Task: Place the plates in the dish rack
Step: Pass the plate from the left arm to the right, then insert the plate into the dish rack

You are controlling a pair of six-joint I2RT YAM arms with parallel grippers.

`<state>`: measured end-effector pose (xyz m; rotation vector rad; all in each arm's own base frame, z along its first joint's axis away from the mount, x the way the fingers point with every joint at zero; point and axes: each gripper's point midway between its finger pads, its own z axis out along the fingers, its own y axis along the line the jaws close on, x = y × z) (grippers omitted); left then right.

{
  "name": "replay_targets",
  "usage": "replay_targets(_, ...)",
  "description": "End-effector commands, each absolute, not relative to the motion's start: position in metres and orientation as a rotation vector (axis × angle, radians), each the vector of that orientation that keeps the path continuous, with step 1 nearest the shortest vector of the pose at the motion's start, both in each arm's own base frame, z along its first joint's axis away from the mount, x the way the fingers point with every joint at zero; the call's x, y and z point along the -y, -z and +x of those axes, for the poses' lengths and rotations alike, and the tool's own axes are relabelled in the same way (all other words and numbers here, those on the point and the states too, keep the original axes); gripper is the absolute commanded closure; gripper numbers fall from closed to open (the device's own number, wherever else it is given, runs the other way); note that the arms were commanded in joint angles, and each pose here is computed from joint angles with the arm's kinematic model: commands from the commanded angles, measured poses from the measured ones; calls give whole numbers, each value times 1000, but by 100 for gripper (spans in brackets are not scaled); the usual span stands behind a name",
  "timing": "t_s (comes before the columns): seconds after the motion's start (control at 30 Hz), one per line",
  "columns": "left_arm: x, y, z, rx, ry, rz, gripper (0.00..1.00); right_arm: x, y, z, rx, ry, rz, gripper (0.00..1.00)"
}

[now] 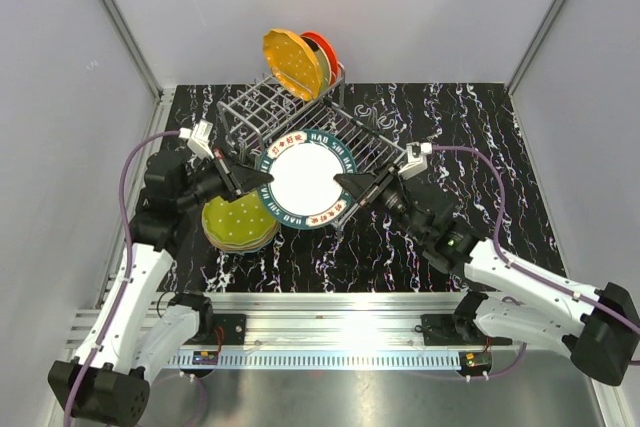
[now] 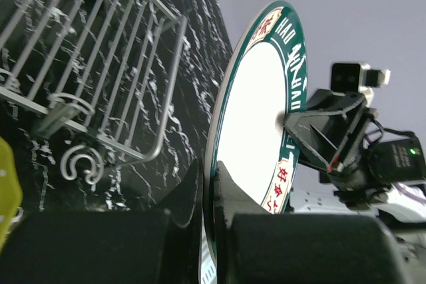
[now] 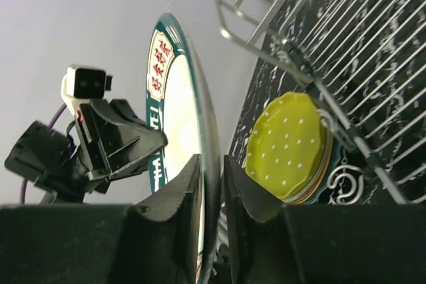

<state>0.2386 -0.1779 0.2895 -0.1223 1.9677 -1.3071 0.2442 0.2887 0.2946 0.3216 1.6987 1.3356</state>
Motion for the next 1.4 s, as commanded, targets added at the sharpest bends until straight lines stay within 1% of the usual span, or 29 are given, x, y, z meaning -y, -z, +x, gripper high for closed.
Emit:
replay_targets(0.0,193,-330,213,-1861,1478,36,100,-303,-321,235,-1643,-1488,289,73)
replay_targets(0.13,189,-335,212,-1827,1446,45,100,-310,-311,238,-1689,-1492,301,71)
replay_targets(0.23,187,-334,213,-1821,1416,51,100,-314,-311,237,-1694,-1514,292,75)
replay_targets(0.27,186,-334,215,-1821,1397,47,100,-315,-312,236,-1691,-1526,283,78)
replay_targets(0.3,184,-331,217,-1823,1365,57,100,-315,-314,235,-1688,-1532,278,85)
replay_targets(0.33,181,-324,220,-1855,1338,27,100,-315,-314,234,-1689,-1535,280,88)
replay_targets(0.4,179,-319,223,-1870,1294,33,79,-313,-317,235,-1679,-1537,285,98)
replay_targets(0.43,177,-314,225,-1886,1278,21,67,-311,-319,234,-1672,-1538,284,100)
replay_targets(0.47,175,-310,229,-1899,1255,5,53,-310,-319,235,-1667,-1534,290,100)
replay_targets(0.5,174,-305,231,-1910,1236,9,32,-309,-320,235,-1664,-1533,293,100)
replay_targets(0.53,173,-299,233,-1935,1226,-2,26,-308,-323,234,-1657,-1532,292,100)
replay_targets(0.57,172,-294,236,-1950,1207,-17,24,-306,-323,235,-1652,-1520,296,100)
replay_targets(0.6,171,-292,237,-1958,1195,-12,18,-303,-327,236,-1639,-1517,300,100)
replay_targets(0.7,169,-279,241,-2026,1160,-28,9,-298,-325,241,-1638,-1460,304,100)
replay_targets(0.8,163,-280,241,-2045,1100,-19,1,-293,-331,248,-1633,-1375,290,100)
replay_targets(0.97,137,-303,245,-2016,866,-5,1,-284,-337,268,-1635,-1150,221,100)
replay_targets(1.0,131,-301,242,-2044,820,-22,1,-282,-353,272,-1606,-1127,212,100)
replay_targets(1.07,114,-313,245,-2015,692,-38,1,-279,-351,285,-1619,-996,161,100)
replay_targets(1.1,106,-314,242,-2015,645,-57,1,-276,-369,289,-1585,-946,124,100)
replay_targets(1.13,92,-312,246,-2005,559,-109,1,-273,-375,295,-1569,-898,117,100)
replay_targets(1.17,86,-315,245,-1975,525,-118,1,-273,-376,303,-1569,-853,101,100)
replay_targets(1.2,80,-311,246,-1969,489,-138,1,-269,-396,309,-1524,-795,61,100)
replay_targets(1.27,69,-295,249,-1974,418,-176,1,-269,-403,324,-1515,-695,29,100)
replay_targets(1.3,66,-280,250,-1999,397,-186,1,-264,-425,330,-1472,-634,-4,100)
replay_targets(1.33,64,-275,251,-2005,378,-191,1,-269,-425,339,-1471,-590,-28,100)
replay_targets(1.37,65,-272,253,-2002,373,-185,1,-267,-446,343,-1420,-536,-69,100)
